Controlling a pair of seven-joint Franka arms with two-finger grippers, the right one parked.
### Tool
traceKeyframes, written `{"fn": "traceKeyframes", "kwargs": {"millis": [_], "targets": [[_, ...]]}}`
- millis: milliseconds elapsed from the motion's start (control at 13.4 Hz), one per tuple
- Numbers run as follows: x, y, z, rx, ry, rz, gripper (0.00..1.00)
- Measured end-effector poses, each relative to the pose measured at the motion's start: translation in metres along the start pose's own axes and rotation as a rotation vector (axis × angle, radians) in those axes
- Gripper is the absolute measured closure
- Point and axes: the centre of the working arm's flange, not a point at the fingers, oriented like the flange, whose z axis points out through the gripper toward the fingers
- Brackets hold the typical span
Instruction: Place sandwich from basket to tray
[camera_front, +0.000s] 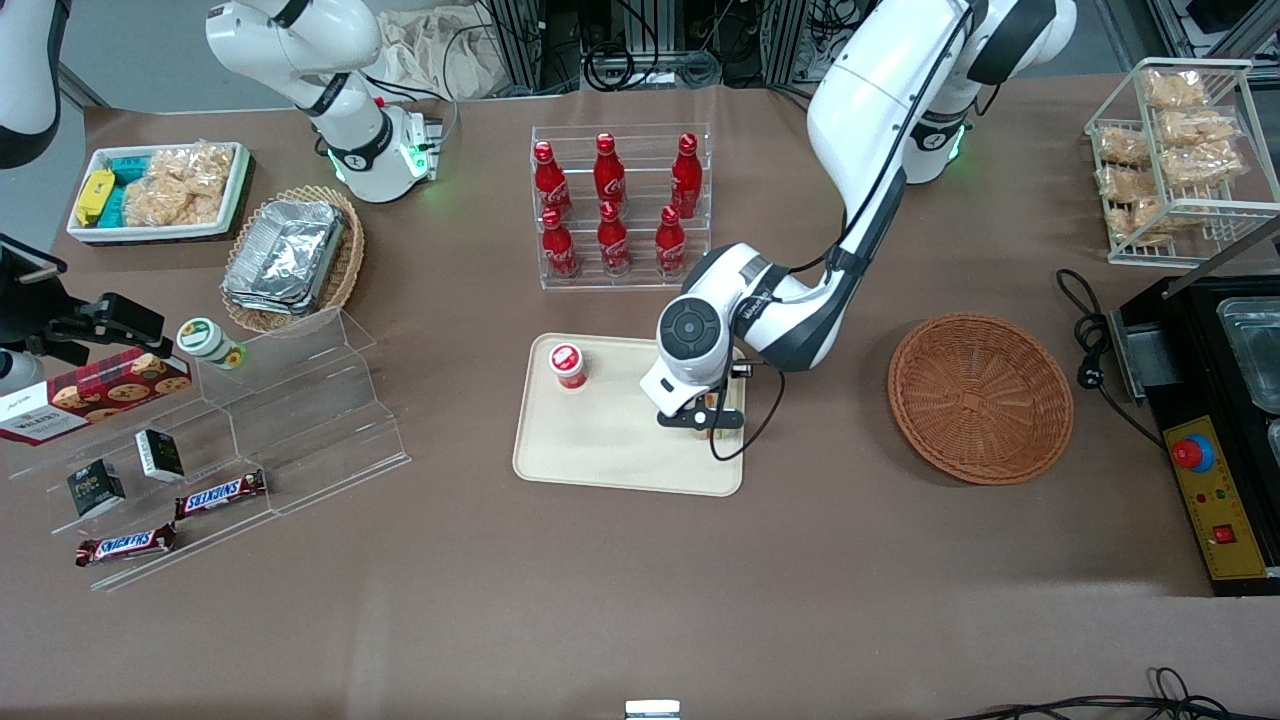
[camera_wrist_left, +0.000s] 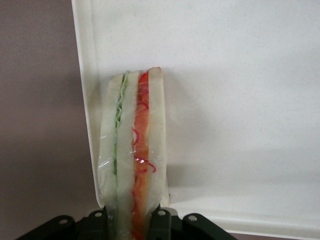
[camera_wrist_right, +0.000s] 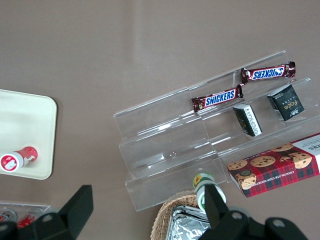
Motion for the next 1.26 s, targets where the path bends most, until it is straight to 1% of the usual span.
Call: {"fn": "traceKeyframes", "kwargs": {"millis": [223, 372, 521, 744, 818, 893, 1041, 1190, 1264], "targets": [[0.001, 0.001, 0.003, -0.004, 0.004, -0.005, 0.42], [0.003, 0.001, 0.001, -0.009, 0.011, -0.014, 0.21], [0.01, 0.002, -0.014, -0.028, 0.036, -0.054, 0.01], [0.015, 0.001, -0.059, -0.071, 0.093, -0.157, 0.0], [0.014, -0.005, -0.079, -0.079, 0.111, -0.196, 0.0], [0.013, -0.017, -0.102, -0.071, 0.117, -0.227, 0.0], [0.013, -0.06, -0.152, -0.041, 0.11, -0.29, 0.0], [0.019, -0.116, -0.195, -0.038, 0.107, -0.349, 0.0], [0.022, -0.146, -0.209, -0.034, 0.098, -0.355, 0.0]]}}
